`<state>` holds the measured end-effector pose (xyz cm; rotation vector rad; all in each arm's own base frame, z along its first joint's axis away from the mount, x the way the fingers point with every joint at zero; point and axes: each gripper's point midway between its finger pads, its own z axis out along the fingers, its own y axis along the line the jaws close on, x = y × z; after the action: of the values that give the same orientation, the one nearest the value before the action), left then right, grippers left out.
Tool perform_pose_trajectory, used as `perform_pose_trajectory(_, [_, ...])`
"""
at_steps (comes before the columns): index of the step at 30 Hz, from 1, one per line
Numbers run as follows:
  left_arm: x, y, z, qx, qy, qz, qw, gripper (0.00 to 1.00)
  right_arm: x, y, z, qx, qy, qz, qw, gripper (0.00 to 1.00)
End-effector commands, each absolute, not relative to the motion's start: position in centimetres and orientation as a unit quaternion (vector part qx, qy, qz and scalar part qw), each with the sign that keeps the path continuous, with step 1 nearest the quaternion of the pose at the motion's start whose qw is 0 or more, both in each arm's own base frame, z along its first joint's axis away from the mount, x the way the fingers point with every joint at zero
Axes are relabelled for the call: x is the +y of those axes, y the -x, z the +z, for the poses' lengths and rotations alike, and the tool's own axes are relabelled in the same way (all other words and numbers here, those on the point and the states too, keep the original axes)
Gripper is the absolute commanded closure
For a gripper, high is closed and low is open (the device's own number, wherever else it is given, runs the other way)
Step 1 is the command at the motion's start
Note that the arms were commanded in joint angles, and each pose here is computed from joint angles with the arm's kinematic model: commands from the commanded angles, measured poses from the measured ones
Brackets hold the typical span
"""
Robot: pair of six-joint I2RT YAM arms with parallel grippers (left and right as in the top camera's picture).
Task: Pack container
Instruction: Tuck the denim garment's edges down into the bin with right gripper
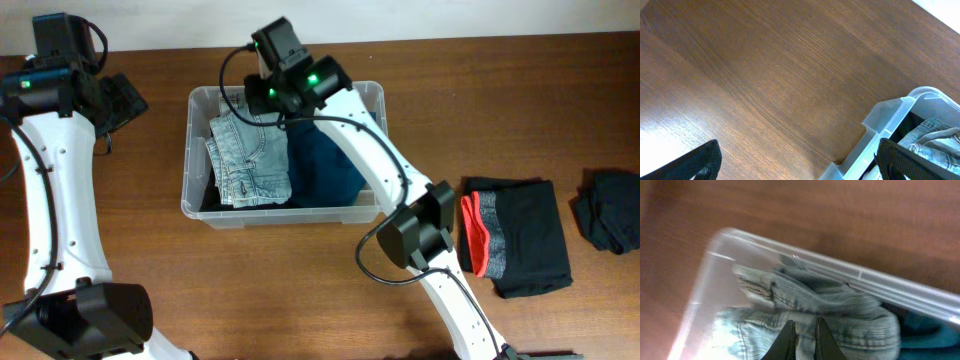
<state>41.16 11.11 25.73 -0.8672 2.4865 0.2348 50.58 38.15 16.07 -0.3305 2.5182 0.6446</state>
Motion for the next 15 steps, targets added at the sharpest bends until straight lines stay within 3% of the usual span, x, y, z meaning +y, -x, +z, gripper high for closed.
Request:
perform_pose_trajectory(1, [11.3,-40.9,26.7,0.906,0.325,0.085,0.259,0.01,38.1,-50.0,11.0,0.946,0.106,0.221,0.214,0.91])
perform_pose_trajectory(9, [11.3,-40.9,26.7,0.906,0.325,0.085,0.259,0.01,38.3,-48.5,5.6,0.955,0.102,0.225,0.164,0.94])
perform_pose_trajectory(15, [11.3,-40.9,26.7,0.906,0.325,0.085,0.259,0.01,38.7,-48.3,7.1,0.952,0.107,0.231,0.17,0.96])
